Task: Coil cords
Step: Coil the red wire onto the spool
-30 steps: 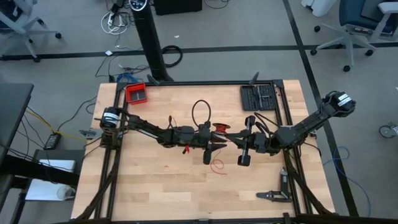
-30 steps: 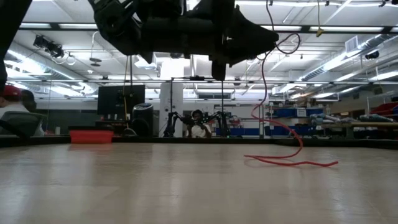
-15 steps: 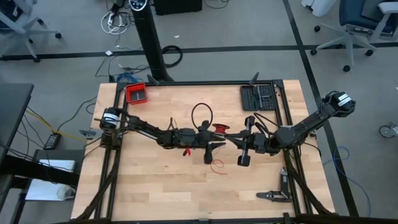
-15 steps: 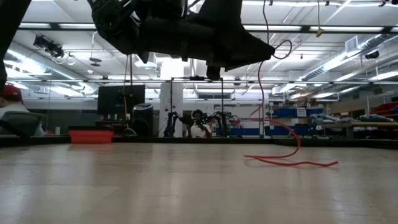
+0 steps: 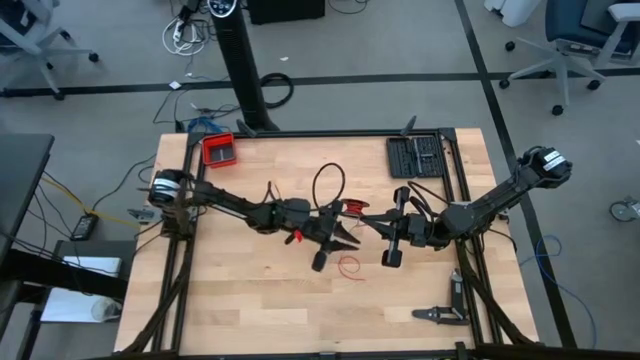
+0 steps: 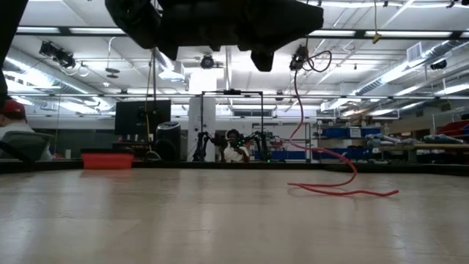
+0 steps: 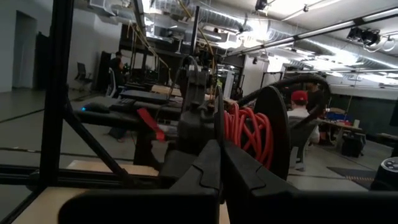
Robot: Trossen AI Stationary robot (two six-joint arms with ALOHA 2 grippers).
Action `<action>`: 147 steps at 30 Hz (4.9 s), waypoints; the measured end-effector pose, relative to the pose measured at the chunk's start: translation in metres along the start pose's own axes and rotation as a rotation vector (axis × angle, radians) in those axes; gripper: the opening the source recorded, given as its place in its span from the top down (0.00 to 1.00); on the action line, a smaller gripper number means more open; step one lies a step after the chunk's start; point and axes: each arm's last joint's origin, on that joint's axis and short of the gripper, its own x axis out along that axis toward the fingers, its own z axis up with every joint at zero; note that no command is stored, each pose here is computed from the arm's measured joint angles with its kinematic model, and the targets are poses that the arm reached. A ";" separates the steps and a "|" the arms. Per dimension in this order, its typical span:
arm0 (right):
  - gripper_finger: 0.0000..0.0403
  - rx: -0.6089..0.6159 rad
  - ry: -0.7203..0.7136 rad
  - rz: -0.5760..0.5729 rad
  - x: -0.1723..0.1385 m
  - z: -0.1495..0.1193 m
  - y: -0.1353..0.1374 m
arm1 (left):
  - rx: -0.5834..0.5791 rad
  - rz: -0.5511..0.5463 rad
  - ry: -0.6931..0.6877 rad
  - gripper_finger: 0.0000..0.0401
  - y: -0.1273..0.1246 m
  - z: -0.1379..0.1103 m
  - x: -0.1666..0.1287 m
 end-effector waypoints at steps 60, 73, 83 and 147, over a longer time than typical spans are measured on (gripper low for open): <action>1.00 0.015 -0.001 0.009 0.003 -0.002 -0.003 | -0.097 0.386 -0.065 0.92 0.003 0.013 -0.006; 1.00 -0.014 0.024 -0.028 -0.001 -0.001 0.000 | -0.052 0.397 0.056 1.00 0.006 0.010 -0.011; 1.00 -0.012 0.123 -0.104 -0.006 -0.006 0.002 | 0.119 0.525 0.274 1.00 0.001 0.044 -0.052; 1.00 0.489 0.227 0.674 0.036 -0.057 -0.024 | 0.462 0.530 0.124 0.84 -0.050 0.054 -0.033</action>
